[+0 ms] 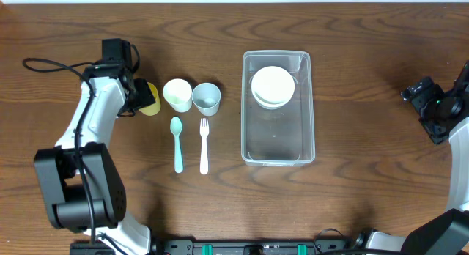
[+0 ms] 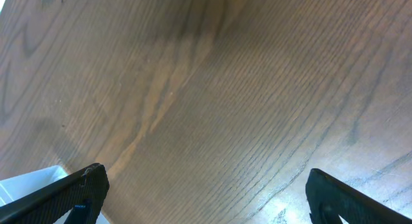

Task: Pack container
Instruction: 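Move the left gripper to the yellow cup and grasp its rim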

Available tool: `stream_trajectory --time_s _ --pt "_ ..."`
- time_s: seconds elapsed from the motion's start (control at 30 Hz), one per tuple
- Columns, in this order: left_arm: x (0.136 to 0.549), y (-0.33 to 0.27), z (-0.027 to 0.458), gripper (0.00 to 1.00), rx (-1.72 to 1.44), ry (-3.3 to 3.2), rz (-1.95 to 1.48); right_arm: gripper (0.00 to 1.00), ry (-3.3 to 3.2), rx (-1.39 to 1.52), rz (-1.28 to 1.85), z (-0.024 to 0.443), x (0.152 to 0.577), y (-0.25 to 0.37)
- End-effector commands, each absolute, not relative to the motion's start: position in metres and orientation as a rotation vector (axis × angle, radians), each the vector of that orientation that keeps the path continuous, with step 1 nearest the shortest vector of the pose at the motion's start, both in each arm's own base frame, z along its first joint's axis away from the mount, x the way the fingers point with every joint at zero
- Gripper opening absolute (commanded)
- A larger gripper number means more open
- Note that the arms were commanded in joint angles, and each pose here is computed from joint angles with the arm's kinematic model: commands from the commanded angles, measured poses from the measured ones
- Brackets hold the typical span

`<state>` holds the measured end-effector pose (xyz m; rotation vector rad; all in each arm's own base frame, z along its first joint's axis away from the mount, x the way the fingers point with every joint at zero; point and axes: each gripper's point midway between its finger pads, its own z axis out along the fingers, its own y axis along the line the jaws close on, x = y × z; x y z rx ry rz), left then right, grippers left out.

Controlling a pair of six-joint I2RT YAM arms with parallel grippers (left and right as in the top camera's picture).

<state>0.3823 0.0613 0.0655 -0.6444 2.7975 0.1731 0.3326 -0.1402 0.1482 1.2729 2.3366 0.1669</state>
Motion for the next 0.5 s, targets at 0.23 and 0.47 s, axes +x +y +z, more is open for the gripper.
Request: stream_trajectory --time_s 0.23,0.47 --pt "0.3889 0.0667 0.0668 0.38 -0.713 2.756 0.187 0.99 2.321 1.299 0.155 0.1488 0.3317 -0.145" --pt "0.3906 0.0668 0.0673 0.14 -0.712 2.749 0.185 0.99 2.321 1.299 0.155 0.1488 0.3317 -0.1449"
